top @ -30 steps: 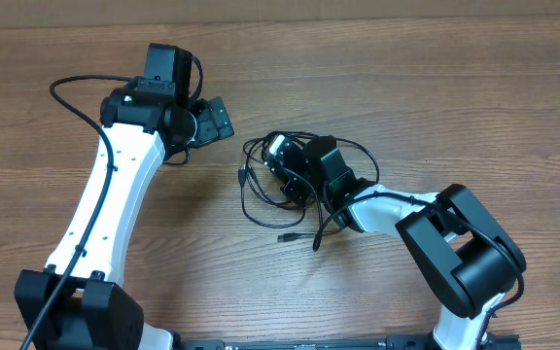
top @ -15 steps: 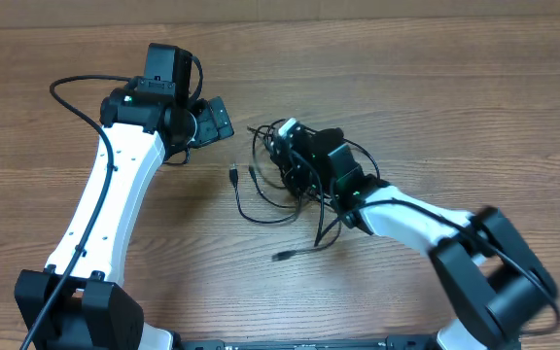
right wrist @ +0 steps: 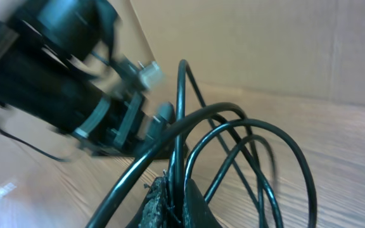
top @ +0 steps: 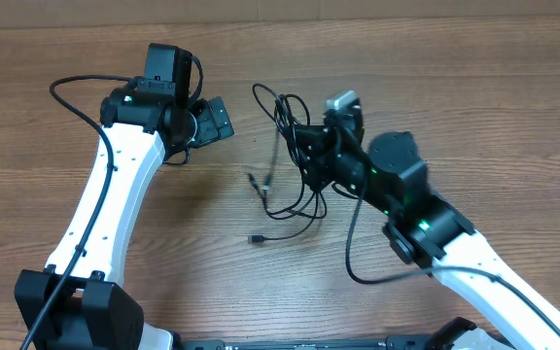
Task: Untangle cables
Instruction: 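Grasp cables with the right gripper and lift them up rightward, then move the left gripper right to grasp cables beside the right gripper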
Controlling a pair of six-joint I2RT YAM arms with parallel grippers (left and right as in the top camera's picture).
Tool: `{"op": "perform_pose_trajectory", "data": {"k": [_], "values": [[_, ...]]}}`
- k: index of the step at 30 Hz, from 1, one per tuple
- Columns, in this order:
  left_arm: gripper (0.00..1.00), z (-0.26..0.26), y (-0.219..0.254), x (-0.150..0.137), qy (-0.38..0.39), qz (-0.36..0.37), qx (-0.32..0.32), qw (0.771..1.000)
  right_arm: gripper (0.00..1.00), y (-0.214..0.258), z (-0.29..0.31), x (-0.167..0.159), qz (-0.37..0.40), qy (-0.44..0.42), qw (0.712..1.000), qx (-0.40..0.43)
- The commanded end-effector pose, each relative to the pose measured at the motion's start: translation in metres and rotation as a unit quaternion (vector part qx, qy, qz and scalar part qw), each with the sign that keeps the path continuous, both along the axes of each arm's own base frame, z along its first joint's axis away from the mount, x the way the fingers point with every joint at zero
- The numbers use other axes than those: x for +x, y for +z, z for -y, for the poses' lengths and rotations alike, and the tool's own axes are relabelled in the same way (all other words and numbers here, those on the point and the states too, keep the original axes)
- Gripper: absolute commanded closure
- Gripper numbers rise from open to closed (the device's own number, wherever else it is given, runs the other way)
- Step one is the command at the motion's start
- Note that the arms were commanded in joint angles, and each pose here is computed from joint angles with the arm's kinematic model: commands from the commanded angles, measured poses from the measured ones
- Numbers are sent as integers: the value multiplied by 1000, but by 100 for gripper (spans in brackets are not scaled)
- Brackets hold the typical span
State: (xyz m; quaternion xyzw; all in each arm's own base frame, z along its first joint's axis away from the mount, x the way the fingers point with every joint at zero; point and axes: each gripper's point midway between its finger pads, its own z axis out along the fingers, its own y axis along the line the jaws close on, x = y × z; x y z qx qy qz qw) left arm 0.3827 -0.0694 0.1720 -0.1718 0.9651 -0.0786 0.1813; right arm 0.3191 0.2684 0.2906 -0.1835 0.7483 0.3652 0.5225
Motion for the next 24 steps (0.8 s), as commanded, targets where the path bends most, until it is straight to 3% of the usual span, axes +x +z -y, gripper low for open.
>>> {"op": "perform_pose_trajectory", "data": {"k": [1,21,24], "values": [[1,-3,-1,2,13,-1,-1,1000,96,36,5,-14,0,3,998,60],[1,-2,1,6,13,8,-3,1000,96,32,16,-11,-106,-8,985,134],[0,12,2,5,0,4,-41,999,96,32,17,-11,-125,-1,981,150]]}}
